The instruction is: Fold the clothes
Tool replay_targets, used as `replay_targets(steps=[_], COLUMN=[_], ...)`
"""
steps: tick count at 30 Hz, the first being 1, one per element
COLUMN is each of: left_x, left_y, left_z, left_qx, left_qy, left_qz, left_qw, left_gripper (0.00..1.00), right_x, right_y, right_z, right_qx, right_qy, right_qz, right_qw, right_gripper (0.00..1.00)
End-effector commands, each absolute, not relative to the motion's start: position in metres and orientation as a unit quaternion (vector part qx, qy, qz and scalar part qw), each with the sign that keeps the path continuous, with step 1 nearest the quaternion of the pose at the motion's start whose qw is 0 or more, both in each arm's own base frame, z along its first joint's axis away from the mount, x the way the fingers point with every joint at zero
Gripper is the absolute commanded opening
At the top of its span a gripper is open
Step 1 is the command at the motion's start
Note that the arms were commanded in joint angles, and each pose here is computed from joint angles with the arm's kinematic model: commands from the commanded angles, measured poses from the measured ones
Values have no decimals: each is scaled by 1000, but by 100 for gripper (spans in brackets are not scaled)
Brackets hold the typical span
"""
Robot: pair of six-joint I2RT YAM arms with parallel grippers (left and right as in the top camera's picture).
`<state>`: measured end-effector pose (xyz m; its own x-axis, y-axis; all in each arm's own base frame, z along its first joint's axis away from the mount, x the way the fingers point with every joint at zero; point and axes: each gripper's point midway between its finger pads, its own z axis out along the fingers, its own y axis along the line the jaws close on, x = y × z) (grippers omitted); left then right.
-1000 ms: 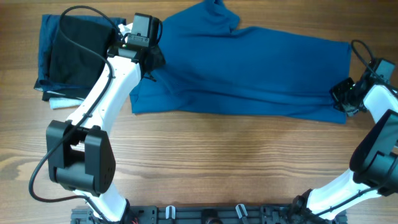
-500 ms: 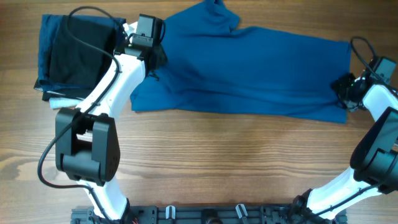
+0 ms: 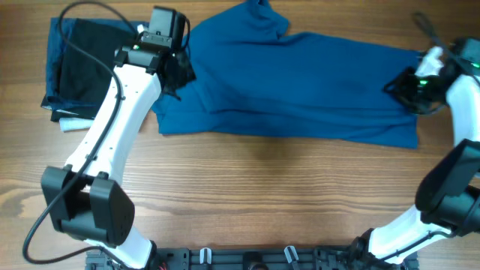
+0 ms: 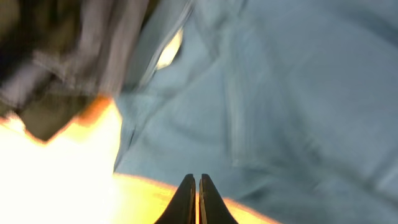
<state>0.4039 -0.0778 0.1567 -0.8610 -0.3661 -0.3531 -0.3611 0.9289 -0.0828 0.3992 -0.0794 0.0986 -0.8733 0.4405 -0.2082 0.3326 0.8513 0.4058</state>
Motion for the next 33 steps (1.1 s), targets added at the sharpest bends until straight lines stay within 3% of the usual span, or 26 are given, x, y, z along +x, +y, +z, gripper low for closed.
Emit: replay_targets(steps=[1, 5, 14, 24, 33], left_x=[381, 371, 366, 365, 365], left_y=[-80, -84, -84, -78, -78], left_z=[123, 88, 32, 9, 9], left_qx=[-233, -254, -283, -290, -290], left_qy=[967, 965, 959, 956, 957], left_qz=[2, 1, 18, 28, 29], left_qw=[103, 60, 17, -7, -8], left_gripper=[4, 4, 4, 4, 4], right_x=[399, 378, 343, 338, 367], right_y=[-16, 53, 116, 111, 115], right_z=[99, 76, 30, -31, -14], right_qx=[92, -26, -178, -188, -189], right_qy=[968, 979, 977, 978, 978], right_qz=[193, 182, 112, 90, 85], right_qw=[129, 82, 25, -32, 8], right_gripper=[4, 4, 4, 4, 4])
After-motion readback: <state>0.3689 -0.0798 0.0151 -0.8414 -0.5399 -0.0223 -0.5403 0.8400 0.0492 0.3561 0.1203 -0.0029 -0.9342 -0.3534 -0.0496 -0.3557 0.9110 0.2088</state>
